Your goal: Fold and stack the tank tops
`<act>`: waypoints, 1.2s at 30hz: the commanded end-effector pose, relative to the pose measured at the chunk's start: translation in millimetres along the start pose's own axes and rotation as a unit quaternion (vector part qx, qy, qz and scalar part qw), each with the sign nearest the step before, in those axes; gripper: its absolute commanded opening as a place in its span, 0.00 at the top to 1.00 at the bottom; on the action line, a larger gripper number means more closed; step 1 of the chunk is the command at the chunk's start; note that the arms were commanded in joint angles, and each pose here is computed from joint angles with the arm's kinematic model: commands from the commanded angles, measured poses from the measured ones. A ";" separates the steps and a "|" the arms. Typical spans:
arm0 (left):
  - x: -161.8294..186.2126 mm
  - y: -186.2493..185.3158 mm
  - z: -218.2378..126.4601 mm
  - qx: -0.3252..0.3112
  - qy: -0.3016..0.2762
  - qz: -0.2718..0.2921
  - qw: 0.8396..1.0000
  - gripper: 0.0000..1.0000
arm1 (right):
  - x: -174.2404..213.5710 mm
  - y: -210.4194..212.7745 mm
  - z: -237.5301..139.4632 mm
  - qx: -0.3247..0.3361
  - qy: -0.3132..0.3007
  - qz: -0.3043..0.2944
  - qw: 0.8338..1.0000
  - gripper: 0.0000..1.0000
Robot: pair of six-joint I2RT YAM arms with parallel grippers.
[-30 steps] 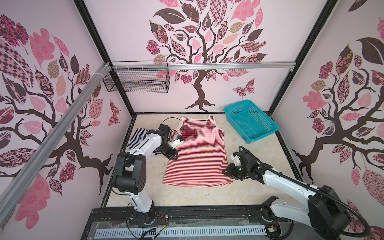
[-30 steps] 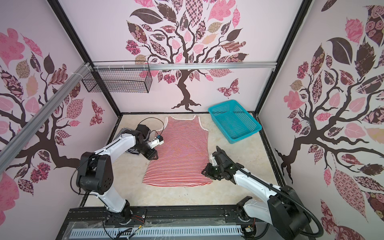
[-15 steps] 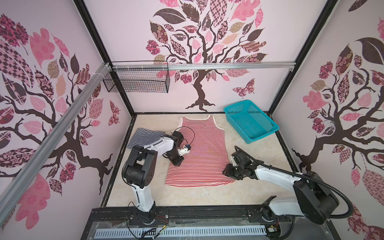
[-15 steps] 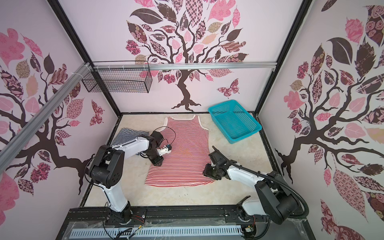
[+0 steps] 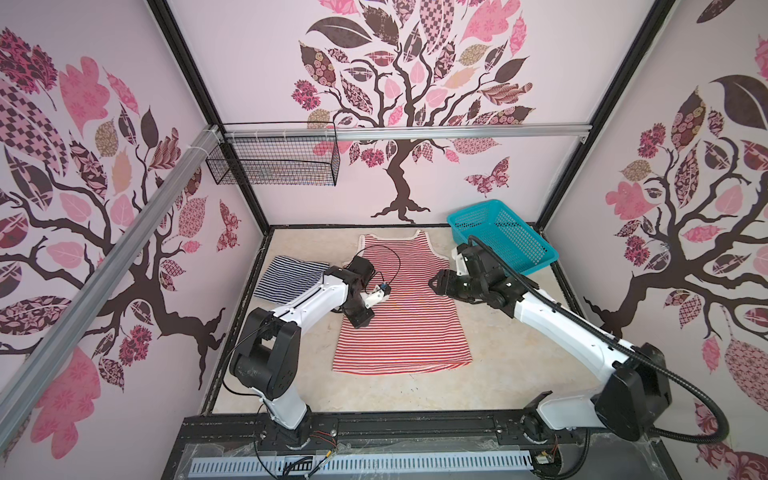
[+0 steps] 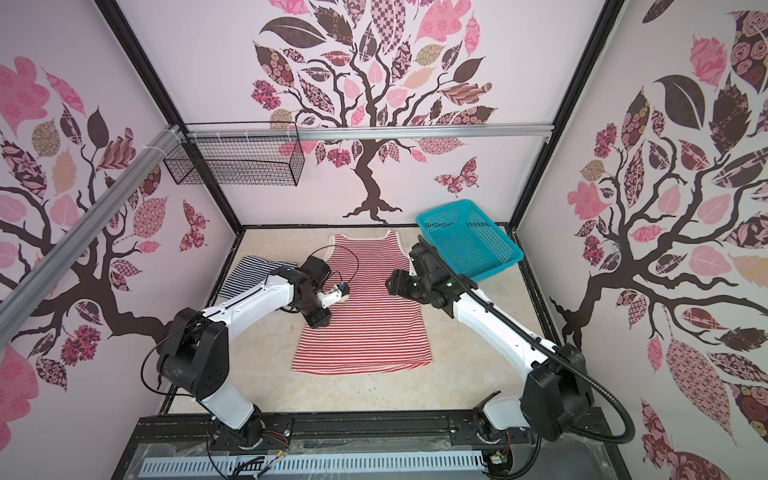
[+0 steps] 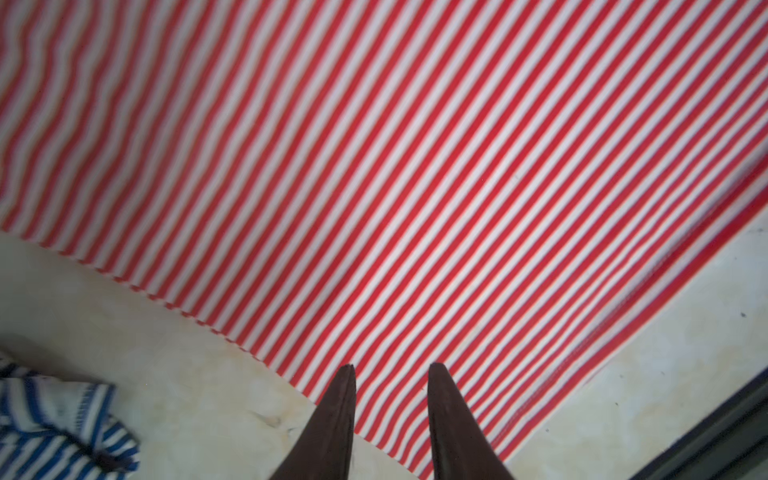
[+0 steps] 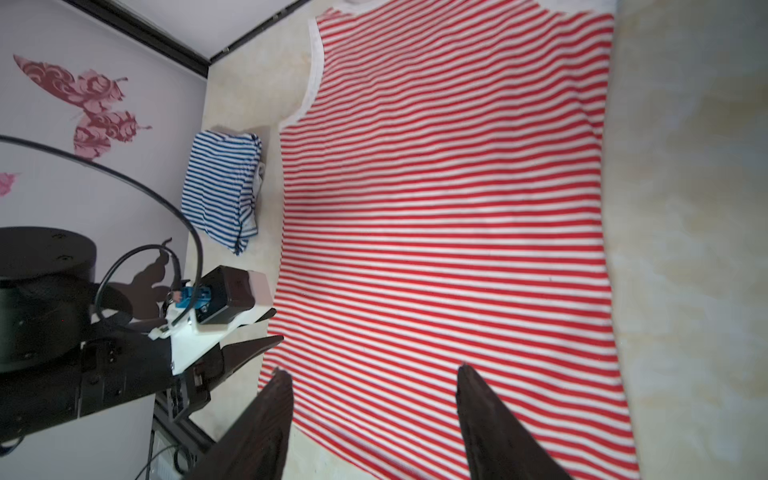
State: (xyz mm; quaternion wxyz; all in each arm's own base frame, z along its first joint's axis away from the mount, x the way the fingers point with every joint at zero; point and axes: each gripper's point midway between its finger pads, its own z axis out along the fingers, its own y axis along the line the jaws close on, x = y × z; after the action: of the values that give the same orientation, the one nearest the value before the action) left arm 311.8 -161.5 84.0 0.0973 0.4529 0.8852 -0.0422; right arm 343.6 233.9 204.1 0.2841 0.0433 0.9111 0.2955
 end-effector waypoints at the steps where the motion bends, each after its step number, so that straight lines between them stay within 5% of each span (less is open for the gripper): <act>1: -45.1 53.5 -5.3 -0.043 -0.060 -0.055 0.996 0.67 | 18.1 -19.5 35.2 0.033 0.062 0.023 0.997 0.35; 4: -73.4 93.4 -1.4 -0.038 -0.098 -0.106 0.989 0.67 | 37.7 -13.2 47.7 0.009 0.073 0.048 0.996 0.35; 12: -121.6 140.7 28.8 -0.037 -0.096 -0.124 0.987 0.67 | 105.9 -22.5 51.6 0.006 0.111 0.082 0.990 0.35; 19: -114.7 155.9 59.0 -0.059 -0.061 -0.127 0.988 0.67 | 147.2 -47.2 49.3 0.036 0.132 0.095 0.986 0.35; 25: -86.0 141.5 76.8 -0.045 -0.011 -0.107 0.993 0.68 | 154.8 -74.5 40.4 0.081 0.129 0.087 0.984 0.35; 36: -19.6 54.6 80.8 0.003 0.044 -0.076 0.996 0.69 | 137.3 -128.1 26.0 0.126 0.135 0.107 0.977 0.34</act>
State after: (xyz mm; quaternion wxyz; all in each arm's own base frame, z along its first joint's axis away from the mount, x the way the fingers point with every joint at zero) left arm 410.0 -152.5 20.4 0.0857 0.3639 0.9271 -0.0277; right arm 258.5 191.8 45.2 0.1209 0.1434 0.9556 0.2271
